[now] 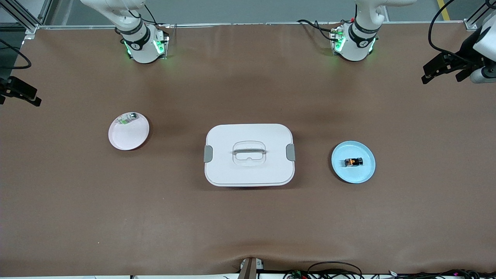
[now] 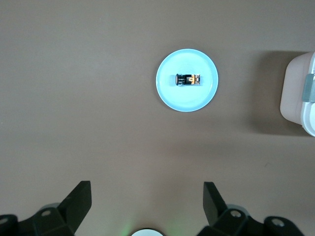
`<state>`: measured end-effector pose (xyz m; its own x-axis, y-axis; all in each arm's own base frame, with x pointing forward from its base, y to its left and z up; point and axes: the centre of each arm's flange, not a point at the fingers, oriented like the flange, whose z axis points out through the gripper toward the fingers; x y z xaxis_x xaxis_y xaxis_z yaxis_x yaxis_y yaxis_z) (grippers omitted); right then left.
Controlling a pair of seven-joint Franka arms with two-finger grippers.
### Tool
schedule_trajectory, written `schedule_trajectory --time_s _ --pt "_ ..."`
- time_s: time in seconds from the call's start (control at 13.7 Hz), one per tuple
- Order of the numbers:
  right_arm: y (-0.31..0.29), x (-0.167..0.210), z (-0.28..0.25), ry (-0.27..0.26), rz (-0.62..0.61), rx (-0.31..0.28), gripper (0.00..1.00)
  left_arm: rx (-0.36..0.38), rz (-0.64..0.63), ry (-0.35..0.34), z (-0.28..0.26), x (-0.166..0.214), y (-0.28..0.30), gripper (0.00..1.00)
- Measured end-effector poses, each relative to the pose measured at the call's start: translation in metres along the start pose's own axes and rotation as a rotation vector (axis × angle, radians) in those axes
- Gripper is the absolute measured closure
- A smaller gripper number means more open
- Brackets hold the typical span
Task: Transfer orange switch to right arm and place
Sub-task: 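Move the left gripper out toward the light blue plate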
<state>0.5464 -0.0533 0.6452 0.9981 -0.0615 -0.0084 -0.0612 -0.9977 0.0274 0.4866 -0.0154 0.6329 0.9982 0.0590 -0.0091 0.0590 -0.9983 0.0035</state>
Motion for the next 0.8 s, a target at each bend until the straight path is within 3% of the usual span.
schedule_trajectory --time_s 0.8 --pt "-0.0003 -0.0019 0.0016 -0.018 0.000 0.002 0.00 0.001 0.001 -0.005 0.0028 0.0008 0.0007 0.00"
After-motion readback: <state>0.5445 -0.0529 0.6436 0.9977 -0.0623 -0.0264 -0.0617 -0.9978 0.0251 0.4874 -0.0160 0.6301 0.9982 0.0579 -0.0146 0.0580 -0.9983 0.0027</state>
